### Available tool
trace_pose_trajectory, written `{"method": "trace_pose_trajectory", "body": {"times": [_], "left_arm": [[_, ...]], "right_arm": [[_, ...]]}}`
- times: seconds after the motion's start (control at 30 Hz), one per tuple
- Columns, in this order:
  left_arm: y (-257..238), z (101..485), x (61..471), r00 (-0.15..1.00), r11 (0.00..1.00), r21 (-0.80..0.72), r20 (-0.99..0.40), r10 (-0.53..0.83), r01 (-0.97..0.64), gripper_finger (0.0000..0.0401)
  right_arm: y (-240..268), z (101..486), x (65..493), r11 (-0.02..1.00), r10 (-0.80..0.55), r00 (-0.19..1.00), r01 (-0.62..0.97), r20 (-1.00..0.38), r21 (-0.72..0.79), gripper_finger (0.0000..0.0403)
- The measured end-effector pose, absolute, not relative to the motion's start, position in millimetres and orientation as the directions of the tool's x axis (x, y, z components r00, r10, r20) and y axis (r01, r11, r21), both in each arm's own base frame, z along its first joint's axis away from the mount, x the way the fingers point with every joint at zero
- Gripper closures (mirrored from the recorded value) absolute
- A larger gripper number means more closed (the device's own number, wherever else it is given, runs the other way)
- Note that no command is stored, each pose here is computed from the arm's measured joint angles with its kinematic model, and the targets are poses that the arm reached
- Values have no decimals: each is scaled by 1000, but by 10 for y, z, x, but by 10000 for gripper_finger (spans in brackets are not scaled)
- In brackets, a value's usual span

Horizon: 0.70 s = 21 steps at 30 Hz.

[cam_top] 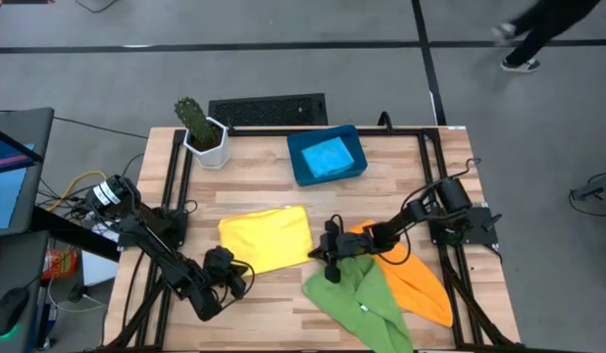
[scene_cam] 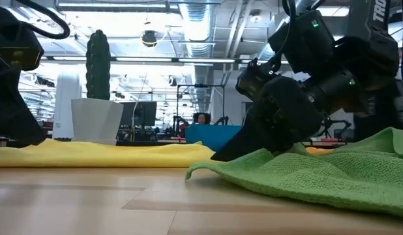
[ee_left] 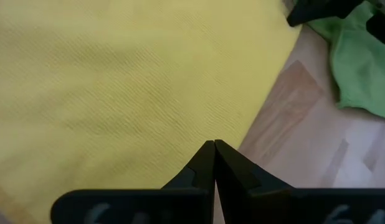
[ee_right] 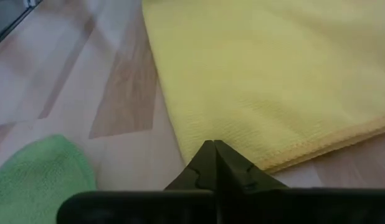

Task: Fold microfiber towels
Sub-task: Fold the yellow microfiber cloth

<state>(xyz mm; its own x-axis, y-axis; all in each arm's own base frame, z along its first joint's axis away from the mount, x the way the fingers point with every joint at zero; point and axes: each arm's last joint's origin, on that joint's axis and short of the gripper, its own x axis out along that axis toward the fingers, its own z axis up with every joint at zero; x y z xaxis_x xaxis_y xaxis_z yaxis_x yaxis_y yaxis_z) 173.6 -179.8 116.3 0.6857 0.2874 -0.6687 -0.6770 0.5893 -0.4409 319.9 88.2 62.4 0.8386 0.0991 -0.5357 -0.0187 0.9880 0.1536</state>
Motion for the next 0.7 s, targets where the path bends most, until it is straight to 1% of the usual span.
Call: {"method": "trace_pose_trajectory", "body": {"times": [0.1,0.17,0.3,0.37,0.47,0.6,0.7], "left_arm": [[-1793,1160,1731,680,588,-435,-674,289,-681,401],[-1797,1177,1745,706,576,-465,-639,306,-672,401],[-1803,1303,1873,810,526,-616,-426,403,-586,401],[-1765,1351,1988,820,542,-620,-366,441,-568,401],[-1631,1401,2212,813,594,-555,-370,450,-582,401],[-1416,1447,2480,820,691,-457,-424,385,-560,401],[-1313,1482,2595,835,733,-432,-428,345,-525,401]], "right_arm": [[833,708,3206,988,98,842,-20,-531,151,388],[796,799,3194,989,91,846,-14,-525,147,382],[811,1211,3211,990,110,908,-65,-403,125,356],[863,1285,3178,992,127,907,-107,-401,72,342],[898,1279,3129,988,133,883,-153,-449,-6,322],[843,1186,3079,987,105,826,-157,-554,-47,293],[799,1166,3076,986,92,813,-155,-575,-62,271]]}}
